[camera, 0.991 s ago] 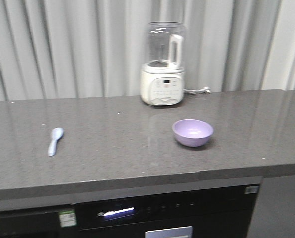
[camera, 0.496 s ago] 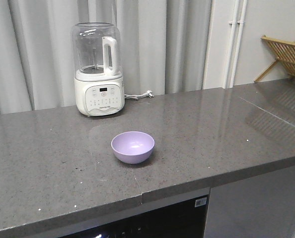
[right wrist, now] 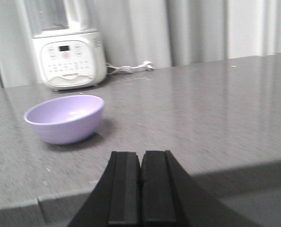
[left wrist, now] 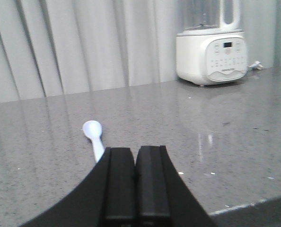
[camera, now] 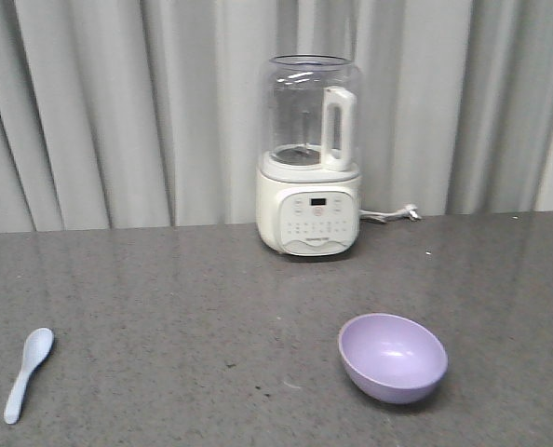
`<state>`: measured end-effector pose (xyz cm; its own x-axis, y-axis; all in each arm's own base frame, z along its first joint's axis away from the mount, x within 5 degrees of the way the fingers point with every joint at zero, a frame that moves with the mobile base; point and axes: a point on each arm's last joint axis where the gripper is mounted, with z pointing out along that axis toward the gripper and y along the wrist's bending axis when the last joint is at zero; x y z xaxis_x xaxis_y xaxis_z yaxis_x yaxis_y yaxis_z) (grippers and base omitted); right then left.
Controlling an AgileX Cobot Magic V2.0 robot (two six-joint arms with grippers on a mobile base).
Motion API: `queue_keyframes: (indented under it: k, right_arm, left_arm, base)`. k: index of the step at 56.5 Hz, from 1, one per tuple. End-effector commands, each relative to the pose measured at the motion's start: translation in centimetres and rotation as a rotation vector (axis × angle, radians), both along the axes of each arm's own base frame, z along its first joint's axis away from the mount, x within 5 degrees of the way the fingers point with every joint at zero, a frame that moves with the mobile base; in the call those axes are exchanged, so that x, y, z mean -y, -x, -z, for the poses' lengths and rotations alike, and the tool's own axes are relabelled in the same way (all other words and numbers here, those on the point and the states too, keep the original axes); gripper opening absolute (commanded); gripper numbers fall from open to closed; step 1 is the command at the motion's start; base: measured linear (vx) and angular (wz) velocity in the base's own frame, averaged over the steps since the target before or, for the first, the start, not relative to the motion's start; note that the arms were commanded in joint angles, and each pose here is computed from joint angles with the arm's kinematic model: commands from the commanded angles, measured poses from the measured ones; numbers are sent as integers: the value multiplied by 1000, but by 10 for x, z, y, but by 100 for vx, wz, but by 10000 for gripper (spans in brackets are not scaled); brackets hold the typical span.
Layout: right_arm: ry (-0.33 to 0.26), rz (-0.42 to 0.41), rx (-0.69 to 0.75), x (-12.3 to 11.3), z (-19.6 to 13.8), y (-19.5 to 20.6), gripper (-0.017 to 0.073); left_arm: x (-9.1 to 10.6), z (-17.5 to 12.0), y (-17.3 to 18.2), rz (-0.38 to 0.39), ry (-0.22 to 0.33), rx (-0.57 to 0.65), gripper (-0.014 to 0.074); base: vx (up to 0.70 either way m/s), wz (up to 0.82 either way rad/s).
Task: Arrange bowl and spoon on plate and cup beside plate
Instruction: 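Drive the base toward the spoon and lilac bowl on the counter, then lower the left gripper over the pale blue spoon and right over bowl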
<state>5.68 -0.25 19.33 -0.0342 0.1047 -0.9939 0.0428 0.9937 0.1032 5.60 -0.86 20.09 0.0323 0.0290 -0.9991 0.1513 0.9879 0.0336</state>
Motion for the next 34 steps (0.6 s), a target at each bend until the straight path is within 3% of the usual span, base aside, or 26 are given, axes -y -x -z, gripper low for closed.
queue_keyframes:
  k: [1, 17, 34]
  right_arm:
    - [14, -1, 77, 0, -7, -1, -8]
    - [14, -1, 77, 0, -7, -1, -8]
    - [14, -1, 77, 0, -7, -1, -8]
  left_arm:
    - [0, -17, 3, 3, 29, 119, 3]
    - [0, -17, 3, 3, 29, 119, 3]
    - [0, -17, 3, 3, 29, 119, 3]
  base:
    - [32, 51]
    - [29, 36]
    - [12, 0]
